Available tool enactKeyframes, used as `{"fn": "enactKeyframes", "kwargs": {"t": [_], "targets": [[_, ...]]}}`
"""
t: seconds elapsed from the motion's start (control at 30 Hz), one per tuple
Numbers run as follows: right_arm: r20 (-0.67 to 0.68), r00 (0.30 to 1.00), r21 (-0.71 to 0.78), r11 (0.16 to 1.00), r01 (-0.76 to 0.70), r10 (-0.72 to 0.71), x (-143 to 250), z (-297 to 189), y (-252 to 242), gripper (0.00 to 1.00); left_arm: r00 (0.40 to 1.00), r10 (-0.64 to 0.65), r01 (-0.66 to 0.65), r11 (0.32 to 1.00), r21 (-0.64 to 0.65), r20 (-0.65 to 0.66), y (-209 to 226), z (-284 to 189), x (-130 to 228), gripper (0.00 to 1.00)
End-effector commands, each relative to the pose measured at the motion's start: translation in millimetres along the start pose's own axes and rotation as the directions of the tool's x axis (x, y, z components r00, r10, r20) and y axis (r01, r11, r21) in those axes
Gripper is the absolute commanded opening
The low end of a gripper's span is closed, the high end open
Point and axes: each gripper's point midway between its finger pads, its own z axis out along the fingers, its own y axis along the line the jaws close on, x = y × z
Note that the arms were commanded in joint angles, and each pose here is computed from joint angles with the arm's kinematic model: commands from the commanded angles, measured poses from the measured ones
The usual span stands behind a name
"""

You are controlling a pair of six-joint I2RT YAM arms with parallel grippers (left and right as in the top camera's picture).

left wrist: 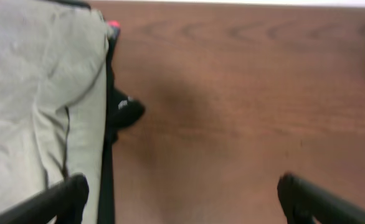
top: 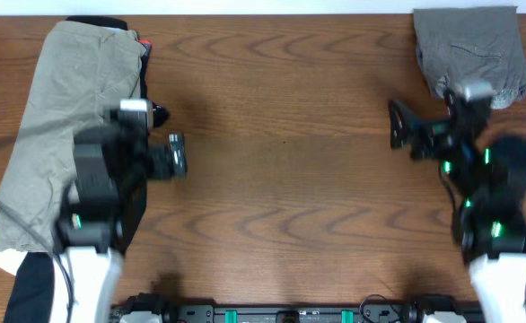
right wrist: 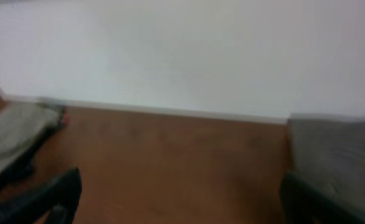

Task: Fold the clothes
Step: 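Move the left gripper over the khaki shorts on the pile, then close the left gripper on the khaki shorts' top edge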

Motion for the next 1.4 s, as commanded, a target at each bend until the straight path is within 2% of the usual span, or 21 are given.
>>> {"fn": "enactKeyframes", "kwargs": {"t": [0.0, 0.13, 0.27, 0.43, 0.57, 0.7, 0.83, 1.03, 1.3, 1.37], "targets": [[-0.116, 0.992, -0.136, 0.990, 0.028, -0.044, -13, 33, 19, 0.99, 0.997, 0.056, -0.056, 0.998, 0.001, -0.053, 0, 0, -42, 0.98], [-0.258, 0.966, -0.168, 0.986, -0.007, -0.037, -13, 66, 14, 0.99, 0.993, 0.070, -0.071, 0.997, -0.003, -0.099, 3, 26, -59, 0.98], [-0.276, 0.961, -0.167, 0.985, -0.039, -0.008, -9, 92, 6, 0.99, 0.987, 0.061, -0.069, 0.996, -0.050, -0.147, 20, 65, -52, 0.98], [-0.333, 0.943, -0.178, 0.981, -0.075, 0.011, 14, 107, 2, 0.99, 0.987, 0.011, -0.039, 0.984, -0.174, -0.158, 65, 99, -50, 0.98], [-0.372, 0.928, -0.168, 0.983, -0.076, 0.008, 28, 111, -2, 0.96, 0.986, -0.006, -0.031, 0.975, -0.222, -0.165, 101, 114, -45, 0.99], [-0.402, 0.915, -0.160, 0.983, -0.088, 0.017, 39, 114, -6, 0.93, 0.977, 0.008, -0.057, 0.973, -0.225, -0.212, 127, 126, -30, 0.94], [-0.433, 0.901, -0.152, 0.983, -0.105, 0.029, 51, 119, -9, 0.91, 0.965, -0.041, -0.026, 0.968, -0.250, -0.260, 150, 137, -10, 0.92], [-0.460, 0.887, -0.145, 0.982, -0.120, 0.040, 63, 124, -12, 0.89, 0.941, -0.024, -0.046, 0.979, -0.199, -0.337, 158, 163, 19, 0.84], [-0.500, 0.864, -0.094, 0.989, -0.118, 0.056, 76, 123, -20, 0.83, 0.920, -0.077, -0.010, 0.975, -0.221, -0.384, 183, 191, 52, 0.77], [-0.503, 0.862, -0.085, 0.990, -0.115, 0.057, 77, 123, -22, 0.82, 0.919, -0.089, -0.002, 0.973, -0.230, -0.385, 190, 193, 57, 0.73]]}}
